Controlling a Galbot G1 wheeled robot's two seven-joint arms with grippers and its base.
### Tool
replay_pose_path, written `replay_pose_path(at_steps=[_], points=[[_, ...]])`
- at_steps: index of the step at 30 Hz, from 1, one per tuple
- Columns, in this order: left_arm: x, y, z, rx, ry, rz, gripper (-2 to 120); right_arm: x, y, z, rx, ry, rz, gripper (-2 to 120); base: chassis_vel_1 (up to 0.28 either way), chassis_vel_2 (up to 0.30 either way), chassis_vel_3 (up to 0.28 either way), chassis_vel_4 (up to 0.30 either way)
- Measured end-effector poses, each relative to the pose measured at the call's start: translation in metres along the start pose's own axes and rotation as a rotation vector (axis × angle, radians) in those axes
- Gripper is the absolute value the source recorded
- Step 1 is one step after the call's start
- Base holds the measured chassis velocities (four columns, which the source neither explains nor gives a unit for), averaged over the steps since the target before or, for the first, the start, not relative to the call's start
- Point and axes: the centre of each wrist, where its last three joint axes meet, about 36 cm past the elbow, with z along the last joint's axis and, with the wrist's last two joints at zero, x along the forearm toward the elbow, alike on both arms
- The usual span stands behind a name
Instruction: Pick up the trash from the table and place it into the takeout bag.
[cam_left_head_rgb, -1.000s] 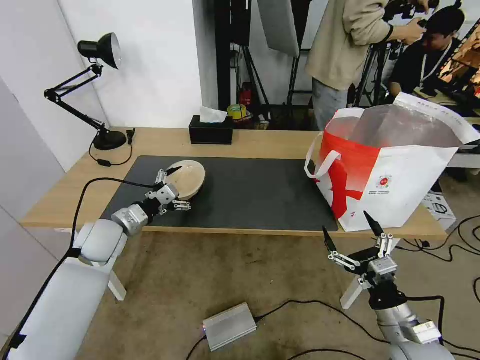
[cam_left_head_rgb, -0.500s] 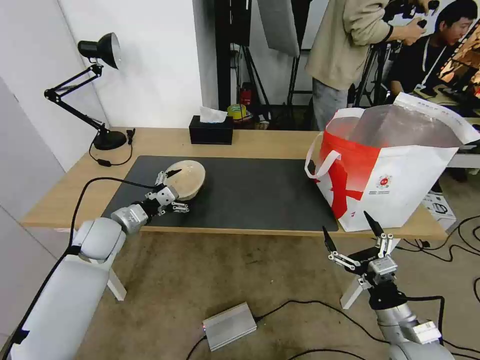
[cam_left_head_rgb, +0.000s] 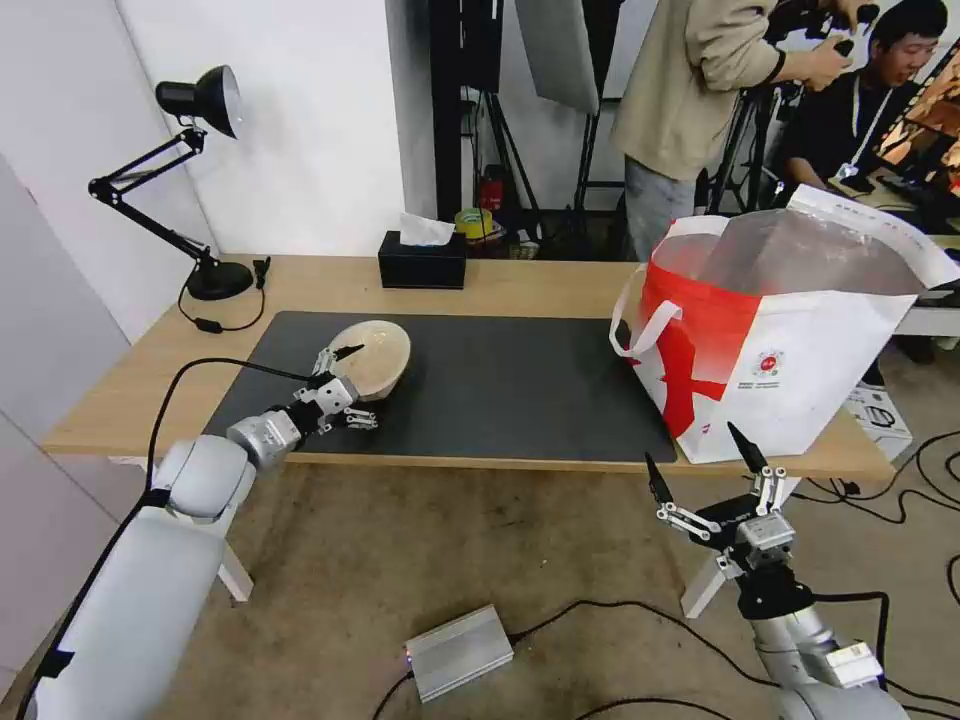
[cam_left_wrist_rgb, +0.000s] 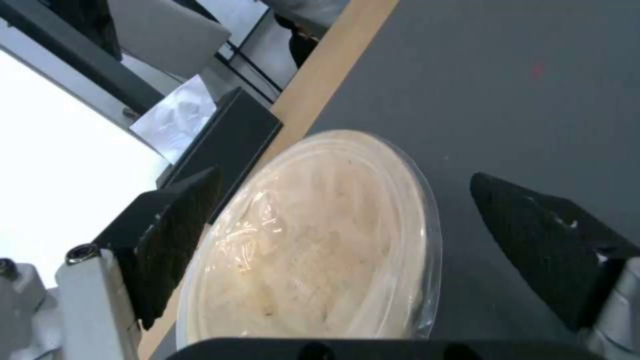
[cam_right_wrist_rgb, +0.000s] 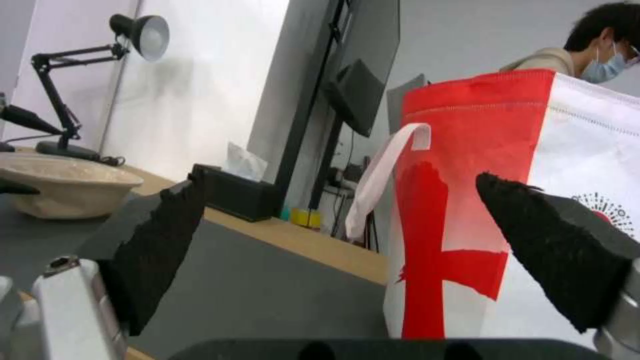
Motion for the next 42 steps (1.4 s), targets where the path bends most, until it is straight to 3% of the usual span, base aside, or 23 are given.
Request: replay_pose_path(at_steps=[25, 42], points=[[-0.023, 0.008, 0.012, -0.036, 0.028, 0.029, 100, 0.0, 0.0, 0.0, 0.0, 0.0, 0.0, 100, 0.0, 0.0, 0.0, 0.0], [-0.017, 0.008, 0.022, -0.034, 0.047, 0.023, 100, 0.0, 0.0, 0.0, 0.0, 0.0, 0.0, 100, 0.0, 0.0, 0.0, 0.0]])
